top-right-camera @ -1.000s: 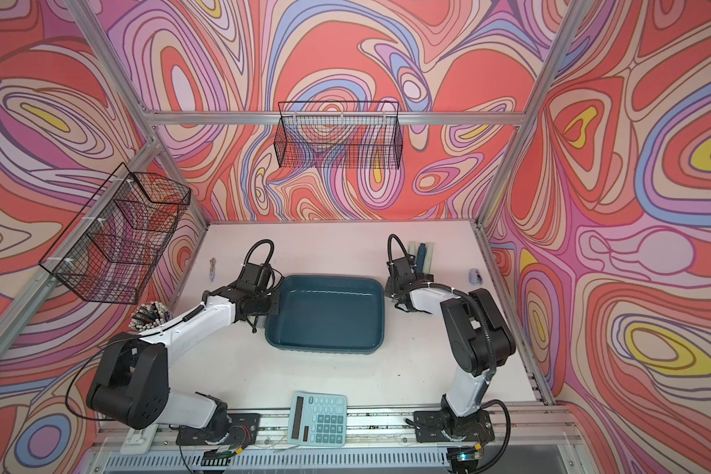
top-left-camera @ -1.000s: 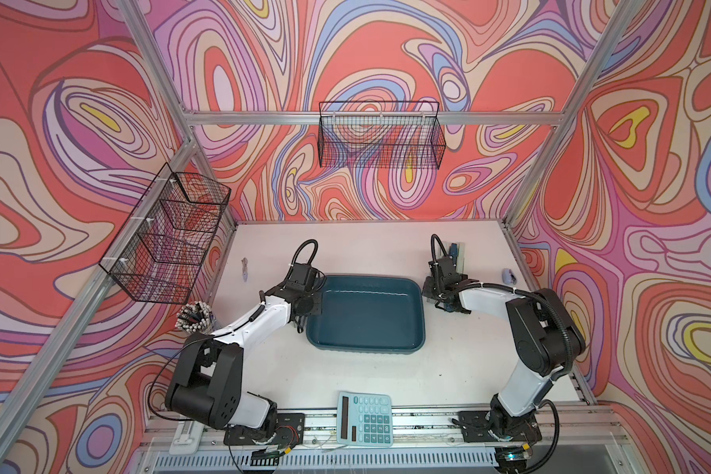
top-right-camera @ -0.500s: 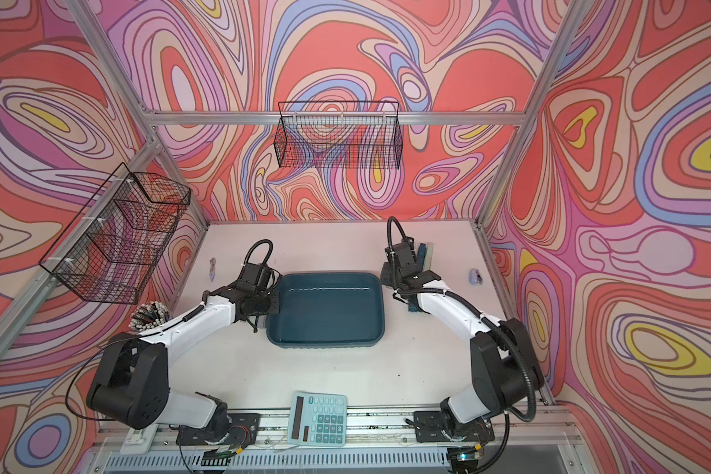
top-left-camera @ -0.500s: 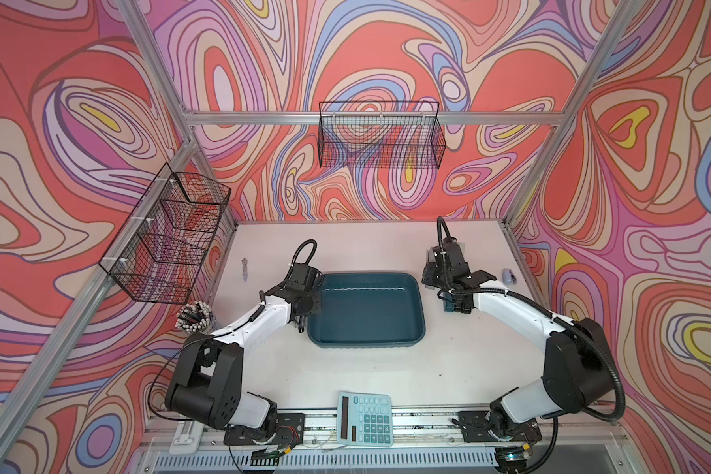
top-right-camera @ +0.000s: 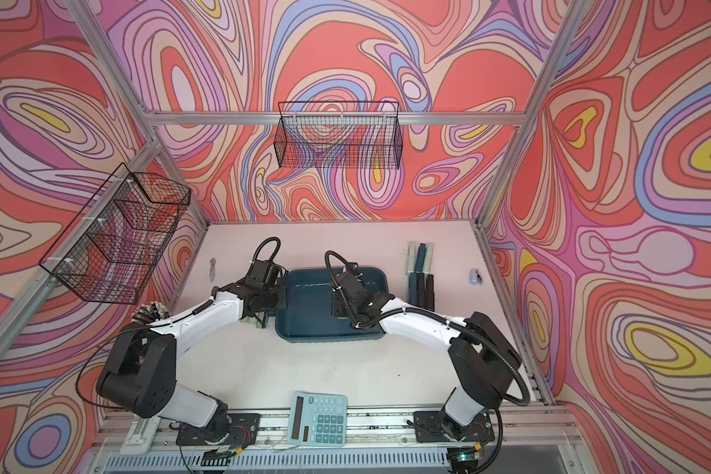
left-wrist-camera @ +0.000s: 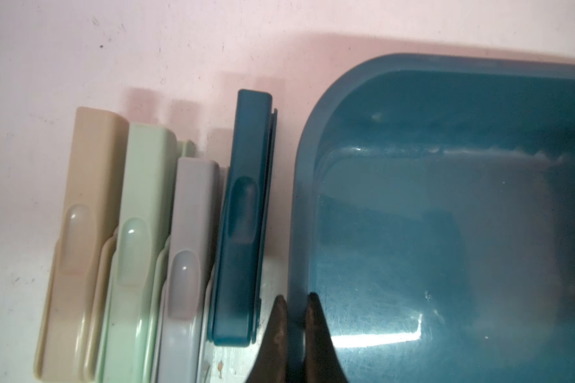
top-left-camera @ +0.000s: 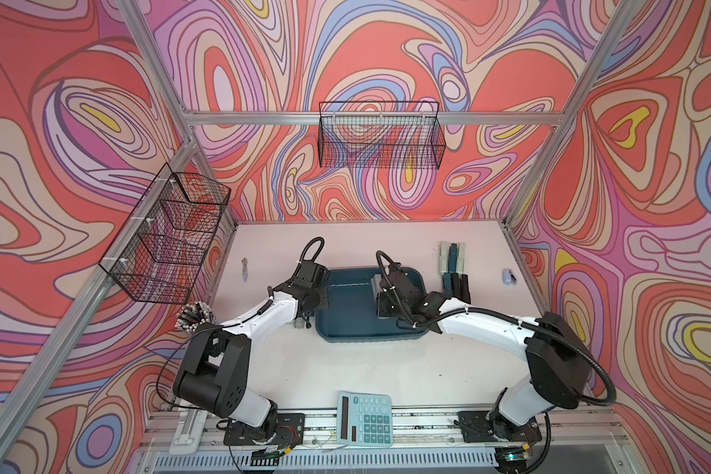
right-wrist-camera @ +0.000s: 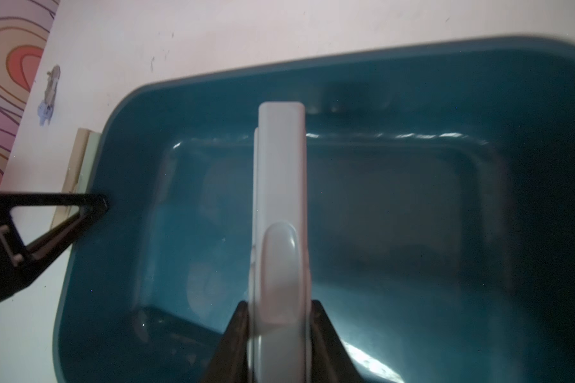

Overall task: Put the pruning pliers into the storage box
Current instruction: Place the pruning pliers in the storage box.

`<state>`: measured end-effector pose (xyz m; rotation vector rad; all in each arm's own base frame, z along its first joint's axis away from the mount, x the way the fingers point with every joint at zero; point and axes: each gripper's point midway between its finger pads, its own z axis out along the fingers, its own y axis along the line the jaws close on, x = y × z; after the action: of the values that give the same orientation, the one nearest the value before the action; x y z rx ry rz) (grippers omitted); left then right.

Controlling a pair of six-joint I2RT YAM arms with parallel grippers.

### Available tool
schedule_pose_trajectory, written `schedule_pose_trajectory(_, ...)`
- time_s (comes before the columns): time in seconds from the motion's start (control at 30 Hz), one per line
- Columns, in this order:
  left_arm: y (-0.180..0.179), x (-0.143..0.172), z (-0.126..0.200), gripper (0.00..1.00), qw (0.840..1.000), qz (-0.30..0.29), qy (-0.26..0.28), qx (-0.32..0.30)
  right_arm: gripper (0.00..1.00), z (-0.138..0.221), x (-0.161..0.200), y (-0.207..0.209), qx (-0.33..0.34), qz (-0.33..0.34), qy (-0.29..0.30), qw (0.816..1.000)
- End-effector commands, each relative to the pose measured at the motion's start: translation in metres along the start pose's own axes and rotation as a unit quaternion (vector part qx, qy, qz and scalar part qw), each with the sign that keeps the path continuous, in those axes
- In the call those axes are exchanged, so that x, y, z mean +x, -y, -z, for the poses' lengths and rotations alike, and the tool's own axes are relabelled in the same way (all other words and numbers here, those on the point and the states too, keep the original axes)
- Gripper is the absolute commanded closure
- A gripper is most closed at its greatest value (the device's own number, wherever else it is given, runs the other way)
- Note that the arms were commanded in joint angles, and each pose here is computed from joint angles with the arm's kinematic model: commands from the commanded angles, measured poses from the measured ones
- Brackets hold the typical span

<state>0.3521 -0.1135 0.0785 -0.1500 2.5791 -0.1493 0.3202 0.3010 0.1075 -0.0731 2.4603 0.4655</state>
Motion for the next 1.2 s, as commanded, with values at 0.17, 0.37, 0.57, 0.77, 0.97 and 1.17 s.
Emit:
schedule_pose_trajectory(0.17,0.006,-0.004,0.000,1.00,1.000,0.009,0.004,0.011,0.82,-0.053,0.001,-0.041,-0.040,-0.023,-0.001,0.999)
schedule_pose_trajectory(0.37,0.009,0.004,-0.001,1.00,1.000,0.013,-0.003,0.024,0.82,-0.084,0.000,-0.061,-0.056,-0.030,-0.008,0.998)
schedule_pose_trajectory(0.57,0.008,0.006,-0.001,1.00,1.000,0.009,-0.003,0.022,0.81,-0.102,-0.005,-0.075,-0.065,-0.044,-0.006,0.997)
schedule_pose_trajectory(0.77,0.008,0.006,-0.001,1.00,1.000,0.010,-0.001,0.024,0.78,-0.114,-0.007,-0.089,-0.085,-0.053,-0.009,0.995)
schedule_pose_trajectory(0.97,0.008,0.009,-0.001,1.00,1.000,0.008,-0.001,0.028,0.68,-0.118,-0.010,-0.101,-0.107,-0.060,-0.011,0.992)
schedule_pose_trajectory(1.17,0.005,0.014,-0.002,1.00,1.000,0.007,-0.004,0.025,0.59,-0.116,-0.012,-0.106,-0.119,-0.066,-0.013,0.991)
